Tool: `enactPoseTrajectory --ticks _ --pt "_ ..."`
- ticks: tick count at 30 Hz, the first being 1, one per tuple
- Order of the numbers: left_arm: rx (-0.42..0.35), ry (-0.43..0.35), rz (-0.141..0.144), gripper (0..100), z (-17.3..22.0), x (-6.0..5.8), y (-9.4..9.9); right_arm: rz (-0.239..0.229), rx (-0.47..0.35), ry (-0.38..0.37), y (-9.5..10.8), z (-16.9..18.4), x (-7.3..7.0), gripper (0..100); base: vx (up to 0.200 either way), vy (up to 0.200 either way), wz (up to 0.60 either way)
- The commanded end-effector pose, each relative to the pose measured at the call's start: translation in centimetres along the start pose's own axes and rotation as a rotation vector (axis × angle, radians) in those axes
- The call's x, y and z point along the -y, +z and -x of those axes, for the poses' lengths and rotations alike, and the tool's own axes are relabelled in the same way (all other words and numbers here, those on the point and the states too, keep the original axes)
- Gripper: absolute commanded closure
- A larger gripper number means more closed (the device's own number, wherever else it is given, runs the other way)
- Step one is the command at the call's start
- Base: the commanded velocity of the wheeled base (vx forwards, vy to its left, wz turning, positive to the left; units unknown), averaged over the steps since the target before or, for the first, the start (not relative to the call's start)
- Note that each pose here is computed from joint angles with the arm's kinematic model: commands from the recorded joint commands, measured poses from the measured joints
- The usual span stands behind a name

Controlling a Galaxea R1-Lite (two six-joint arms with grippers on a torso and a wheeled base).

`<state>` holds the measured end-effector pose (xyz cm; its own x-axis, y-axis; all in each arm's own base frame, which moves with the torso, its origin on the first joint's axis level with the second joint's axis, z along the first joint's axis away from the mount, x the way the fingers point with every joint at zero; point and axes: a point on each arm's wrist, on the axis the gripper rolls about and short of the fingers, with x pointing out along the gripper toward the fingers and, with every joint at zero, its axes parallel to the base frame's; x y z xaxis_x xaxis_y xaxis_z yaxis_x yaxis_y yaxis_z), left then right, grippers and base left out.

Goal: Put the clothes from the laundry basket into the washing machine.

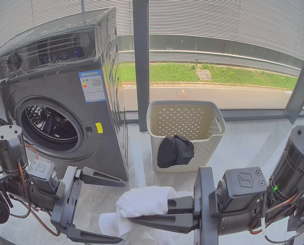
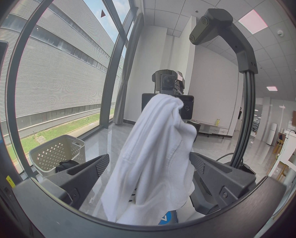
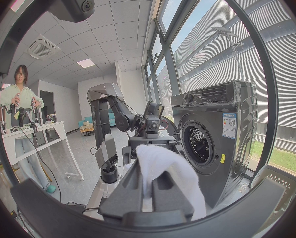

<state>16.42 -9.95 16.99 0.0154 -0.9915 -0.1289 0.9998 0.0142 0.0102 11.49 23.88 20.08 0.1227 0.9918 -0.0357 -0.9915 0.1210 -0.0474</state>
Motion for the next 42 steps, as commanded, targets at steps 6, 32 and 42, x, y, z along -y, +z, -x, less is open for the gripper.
enactPoseTrajectory --ticks 6,32,42 --pt "-0.02 -0.015 0.035 0 -0.6 -0.7 -0.9 -0.004 0.0 0.007 0.0 -0.5 0.1 100 0.0 0.0 0.0" --pt "-0.006 -0.041 -0.005 100 -2.0 -1.6 -1.3 -0.055 -0.006 0.07 -0.3 -3.8 -0.2 100 0.0 0.0 0.0" --pt "0.007 0.063 -0.03 100 -0.7 -3.2 -0.4 -0.084 -0.013 -0.16 -0.6 1.5 3.9 100 0.0 0.0 0.0"
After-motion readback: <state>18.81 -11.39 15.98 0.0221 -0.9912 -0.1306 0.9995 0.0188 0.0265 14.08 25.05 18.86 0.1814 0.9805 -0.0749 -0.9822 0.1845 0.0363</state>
